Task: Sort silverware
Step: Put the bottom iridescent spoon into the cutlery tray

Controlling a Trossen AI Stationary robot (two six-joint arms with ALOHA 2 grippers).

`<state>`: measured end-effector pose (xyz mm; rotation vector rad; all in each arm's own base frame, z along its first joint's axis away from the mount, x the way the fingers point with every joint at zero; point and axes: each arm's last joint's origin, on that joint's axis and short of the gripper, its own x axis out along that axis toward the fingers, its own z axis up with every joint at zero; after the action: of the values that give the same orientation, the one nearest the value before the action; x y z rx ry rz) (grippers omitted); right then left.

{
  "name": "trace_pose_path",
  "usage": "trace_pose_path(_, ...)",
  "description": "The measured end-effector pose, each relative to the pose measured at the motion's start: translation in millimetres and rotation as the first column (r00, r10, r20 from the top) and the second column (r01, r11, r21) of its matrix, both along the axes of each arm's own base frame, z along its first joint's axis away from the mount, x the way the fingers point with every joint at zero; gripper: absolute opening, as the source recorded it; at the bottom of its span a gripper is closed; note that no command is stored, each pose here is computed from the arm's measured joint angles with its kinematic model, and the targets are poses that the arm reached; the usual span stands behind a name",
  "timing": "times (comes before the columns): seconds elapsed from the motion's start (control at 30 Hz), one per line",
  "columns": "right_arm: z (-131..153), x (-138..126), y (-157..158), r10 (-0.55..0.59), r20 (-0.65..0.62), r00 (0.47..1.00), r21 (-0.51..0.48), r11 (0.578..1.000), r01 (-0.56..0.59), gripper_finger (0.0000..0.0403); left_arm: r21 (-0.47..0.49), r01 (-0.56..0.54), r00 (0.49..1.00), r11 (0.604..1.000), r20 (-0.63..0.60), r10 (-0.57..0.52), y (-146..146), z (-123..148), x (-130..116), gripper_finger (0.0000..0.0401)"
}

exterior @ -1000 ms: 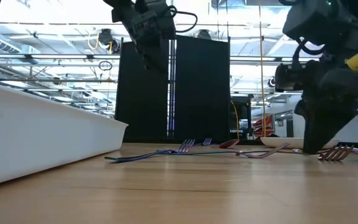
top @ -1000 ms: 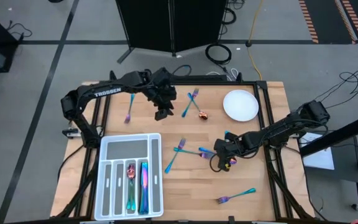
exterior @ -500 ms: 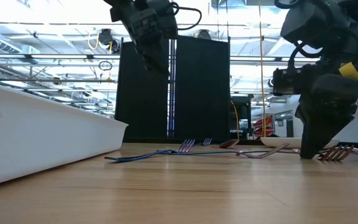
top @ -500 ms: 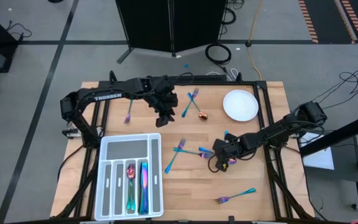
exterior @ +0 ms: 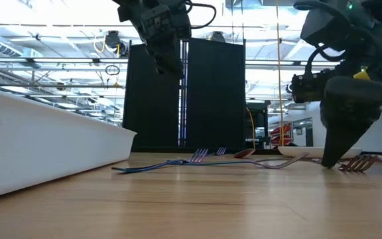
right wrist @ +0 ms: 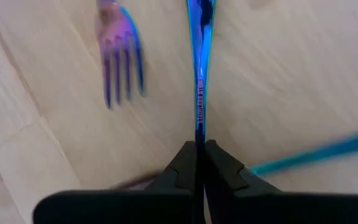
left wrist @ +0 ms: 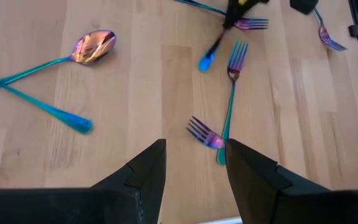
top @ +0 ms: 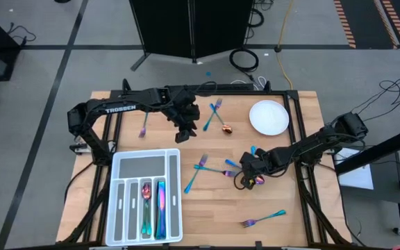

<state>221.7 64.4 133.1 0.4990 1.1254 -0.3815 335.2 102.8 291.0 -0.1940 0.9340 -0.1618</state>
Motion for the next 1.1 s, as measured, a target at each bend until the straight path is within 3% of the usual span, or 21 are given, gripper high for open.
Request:
trace_pose_path(0.23,32,-12,-4,-0.028,0.098,0.995,0.061,0.998,0.022,0.0001,0.019,0.022,0.997,1.000,0.069,-0.024,-5,4,7,0.0163)
trace_pose_path(0.33,48,-16,-7,-0.032,0.160,0.987,0.163,0.987,0.005,0.0001,0.063,0.051,0.983,0.997,0.172,-0.062,-15,10,18,0.0163)
trace_pose_path(0.4,58,-19,-11,-0.062,0.187,0.980,0.238,0.971,0.016,0.0001,0.142,0.075,0.959,0.987,0.259,-0.110,-25,17,28,0.0163)
trace_pose_path(0.5,72,-23,-19,-0.128,0.242,0.962,0.334,0.942,0.041,0.0001,0.344,0.095,0.910,0.934,0.351,-0.222,-46,26,40,0.0163)
trace_pose_path(0.67,94,-27,-34,-0.247,0.351,0.903,0.437,0.896,0.076,0.0000,0.640,0.086,0.841,0.764,0.364,-0.400,-76,33,54,0.0164)
trace_pose_path(0.77,105,-27,-42,-0.296,0.426,0.855,0.464,0.883,0.074,0.0000,0.693,0.116,0.826,0.712,0.331,-0.456,-85,26,61,0.0164)
trace_pose_path(1.0,115,-24,-56,-0.364,0.502,0.784,0.484,0.870,0.095,0.0000,0.708,0.175,0.810,0.684,0.292,-0.509,-101,6,74,0.0164)
trace_pose_path(1.1,114,-22,-62,-0.389,0.487,0.782,0.505,0.856,0.111,0.0000,0.759,0.181,0.783,0.625,0.273,-0.558,-108,2,79,0.0164)
